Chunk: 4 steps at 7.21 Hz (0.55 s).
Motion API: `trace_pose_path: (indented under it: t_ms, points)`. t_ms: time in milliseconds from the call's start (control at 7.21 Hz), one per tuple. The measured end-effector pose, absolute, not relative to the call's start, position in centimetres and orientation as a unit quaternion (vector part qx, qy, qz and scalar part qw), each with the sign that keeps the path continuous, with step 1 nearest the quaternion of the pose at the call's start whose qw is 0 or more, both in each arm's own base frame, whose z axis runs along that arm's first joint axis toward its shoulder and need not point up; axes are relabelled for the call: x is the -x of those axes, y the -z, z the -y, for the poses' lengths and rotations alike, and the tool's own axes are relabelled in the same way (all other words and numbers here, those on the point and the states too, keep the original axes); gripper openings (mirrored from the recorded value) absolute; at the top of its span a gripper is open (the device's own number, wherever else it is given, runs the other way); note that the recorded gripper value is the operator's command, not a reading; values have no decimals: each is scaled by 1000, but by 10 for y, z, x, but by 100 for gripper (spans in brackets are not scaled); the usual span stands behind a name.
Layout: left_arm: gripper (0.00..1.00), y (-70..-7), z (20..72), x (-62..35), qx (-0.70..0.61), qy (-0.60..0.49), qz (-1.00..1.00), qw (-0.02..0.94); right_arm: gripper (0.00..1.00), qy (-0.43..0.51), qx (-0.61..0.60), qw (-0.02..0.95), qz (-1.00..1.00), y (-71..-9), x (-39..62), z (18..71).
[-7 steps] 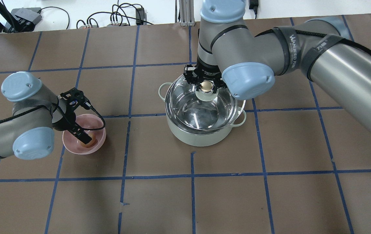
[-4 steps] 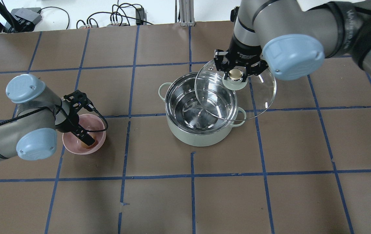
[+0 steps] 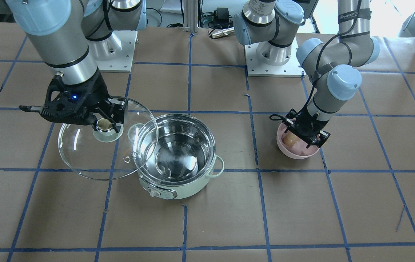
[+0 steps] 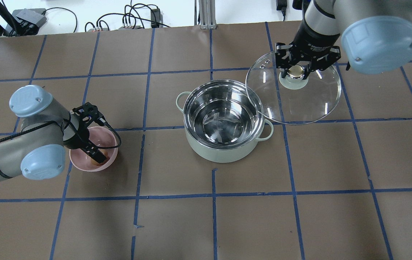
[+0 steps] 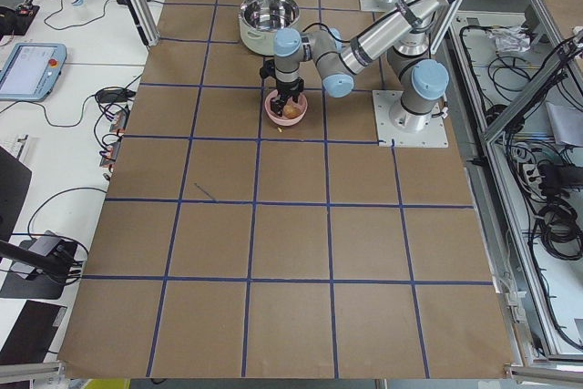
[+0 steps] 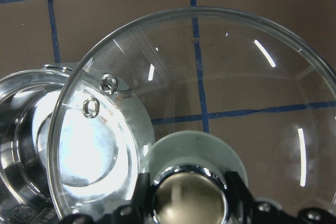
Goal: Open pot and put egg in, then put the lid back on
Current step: 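Lift the glass lid off the pot with the right gripper, moving it away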
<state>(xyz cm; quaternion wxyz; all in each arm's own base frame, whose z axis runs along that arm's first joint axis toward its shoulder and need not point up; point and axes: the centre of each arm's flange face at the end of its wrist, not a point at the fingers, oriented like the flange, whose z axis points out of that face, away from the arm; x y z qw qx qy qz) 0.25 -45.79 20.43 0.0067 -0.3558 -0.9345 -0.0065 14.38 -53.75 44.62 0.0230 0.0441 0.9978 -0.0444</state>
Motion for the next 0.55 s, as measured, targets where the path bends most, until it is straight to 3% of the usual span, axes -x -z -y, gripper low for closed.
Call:
trace_pose_path:
  t_ms: [277,555]
  points:
    - [79,-202,459,-3,356,7,934,7,41,44,-38,25,-998,-451,-118,539]
    - [71,-201,459,-3,356,8,934,6,41,43,-39,33,-998,-451,-111,540]
